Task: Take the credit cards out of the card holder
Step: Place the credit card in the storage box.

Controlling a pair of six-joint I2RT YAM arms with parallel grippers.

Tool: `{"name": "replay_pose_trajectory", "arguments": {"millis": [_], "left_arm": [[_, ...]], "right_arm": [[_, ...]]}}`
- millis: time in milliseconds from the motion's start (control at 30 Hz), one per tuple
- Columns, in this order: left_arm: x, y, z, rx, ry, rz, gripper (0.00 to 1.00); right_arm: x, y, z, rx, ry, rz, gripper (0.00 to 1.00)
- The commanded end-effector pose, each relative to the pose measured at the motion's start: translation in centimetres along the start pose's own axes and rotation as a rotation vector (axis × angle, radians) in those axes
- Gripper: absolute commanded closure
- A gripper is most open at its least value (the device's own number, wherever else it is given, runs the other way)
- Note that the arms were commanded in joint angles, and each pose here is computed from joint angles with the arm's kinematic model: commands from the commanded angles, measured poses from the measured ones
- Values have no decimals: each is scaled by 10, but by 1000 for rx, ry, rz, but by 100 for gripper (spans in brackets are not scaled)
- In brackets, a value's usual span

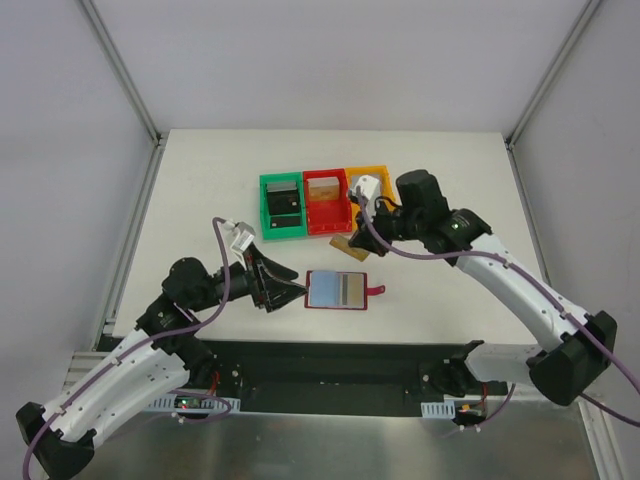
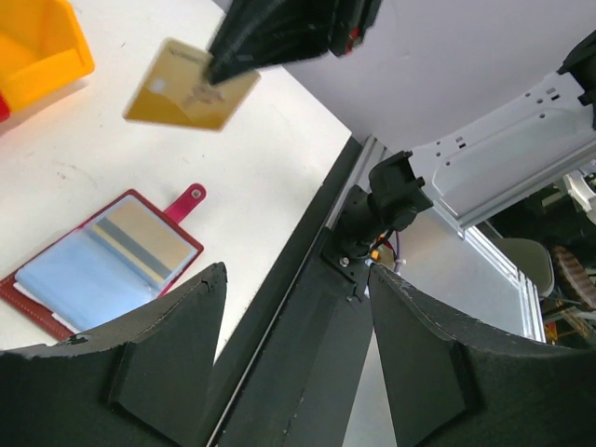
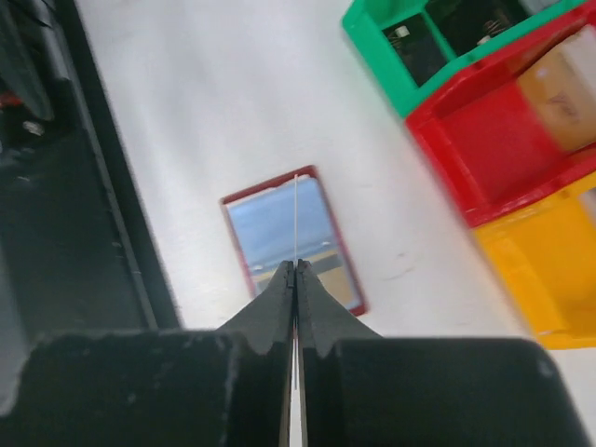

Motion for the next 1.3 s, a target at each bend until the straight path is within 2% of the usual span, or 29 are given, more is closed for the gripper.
{"name": "replay_pose_trajectory", "arguments": {"millis": [0,100,300,533,700,1267], "left_arm": [[0,-5,4,50,4,-18,39],[-4,-5,6,55,-12,-8,39],[-8,-7,10,79,-33,10,39],[-9,-10,15,149,-16,36,39],[-10,-8,21,184,-17,40,39],[-17,-10,29,223,-42,60,39]], "right_arm": [[16,6,-39,-38,-439,76,100],[23,21,-56,-16,-584,65,100],[27,56,-99,17,-732,77,100],[34,81,-152,21,-723,45,100],[28,103,-173,61,-714,53,100],[-18,152,-183,88,-741,116,100]]}}
Point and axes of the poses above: each gripper's point midway between its finger pads, its own y axis out along the fingers, its own z axis along the line the jaws close on, x = y × z, the point moved 8 cm from there along -y, back along the fingers, and after that the axes turned 13 degrees about -y, right-handed, at the moved point
